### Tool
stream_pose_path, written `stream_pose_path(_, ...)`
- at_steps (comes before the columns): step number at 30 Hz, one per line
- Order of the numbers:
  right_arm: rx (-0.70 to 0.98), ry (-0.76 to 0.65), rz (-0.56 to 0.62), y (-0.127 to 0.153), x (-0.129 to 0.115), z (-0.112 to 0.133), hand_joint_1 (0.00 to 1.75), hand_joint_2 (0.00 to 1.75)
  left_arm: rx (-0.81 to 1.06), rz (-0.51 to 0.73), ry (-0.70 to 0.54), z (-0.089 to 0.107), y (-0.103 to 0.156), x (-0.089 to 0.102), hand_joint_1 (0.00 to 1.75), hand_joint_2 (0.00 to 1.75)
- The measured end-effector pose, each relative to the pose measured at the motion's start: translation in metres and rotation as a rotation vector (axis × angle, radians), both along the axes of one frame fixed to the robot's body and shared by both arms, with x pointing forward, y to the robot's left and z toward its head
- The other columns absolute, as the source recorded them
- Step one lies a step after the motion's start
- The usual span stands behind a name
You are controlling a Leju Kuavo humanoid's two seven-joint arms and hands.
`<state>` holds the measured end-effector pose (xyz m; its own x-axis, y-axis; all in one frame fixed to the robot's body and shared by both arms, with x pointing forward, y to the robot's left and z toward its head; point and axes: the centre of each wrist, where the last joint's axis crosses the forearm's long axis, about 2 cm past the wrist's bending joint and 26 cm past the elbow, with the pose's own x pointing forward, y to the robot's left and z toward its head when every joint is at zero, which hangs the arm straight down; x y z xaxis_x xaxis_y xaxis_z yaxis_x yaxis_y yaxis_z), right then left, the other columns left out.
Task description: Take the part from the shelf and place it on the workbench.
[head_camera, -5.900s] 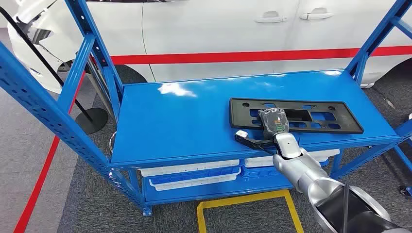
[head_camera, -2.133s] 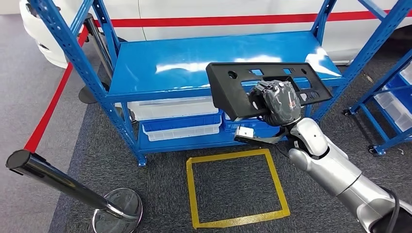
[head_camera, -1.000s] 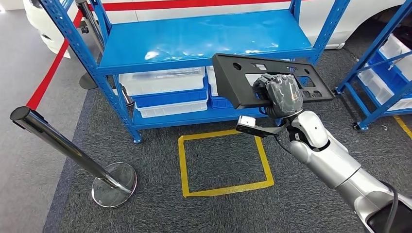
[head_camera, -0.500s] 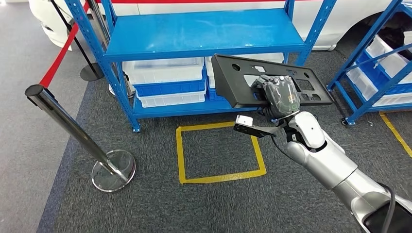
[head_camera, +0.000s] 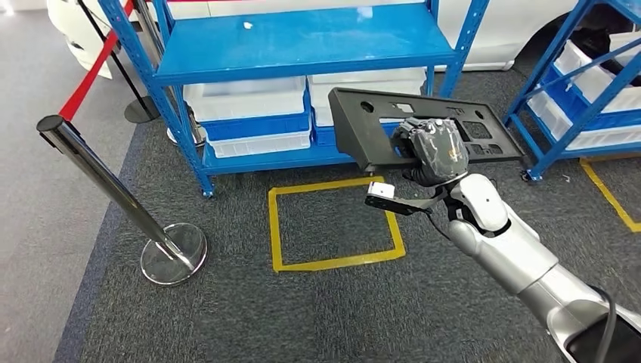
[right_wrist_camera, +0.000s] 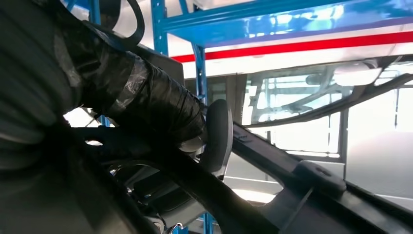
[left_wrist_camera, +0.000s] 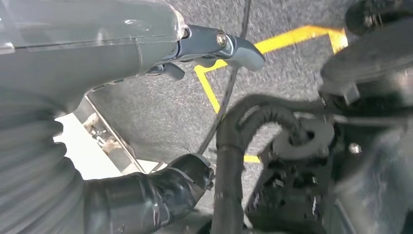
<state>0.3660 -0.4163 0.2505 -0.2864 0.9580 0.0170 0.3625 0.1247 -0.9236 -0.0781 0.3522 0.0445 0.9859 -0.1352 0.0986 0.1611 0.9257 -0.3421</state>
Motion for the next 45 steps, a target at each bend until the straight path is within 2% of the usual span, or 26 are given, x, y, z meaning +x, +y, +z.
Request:
stream_pose_path(27, 0.006, 0.006, -0.013, -0.004, 0.001, -0.002, 1.75, 1.75, -0.027, -0.009, -0.017, -0.007, -0.008, 0.008, 0.00, 1.75)
stream_pose_path(45, 0.029, 0.036, -0.001, -0.008, 0.001, 0.001, 1.75, 1.75, -0.027, -0.029, -0.015, -0.017, 0.011, 0.009, 0.00, 1.75)
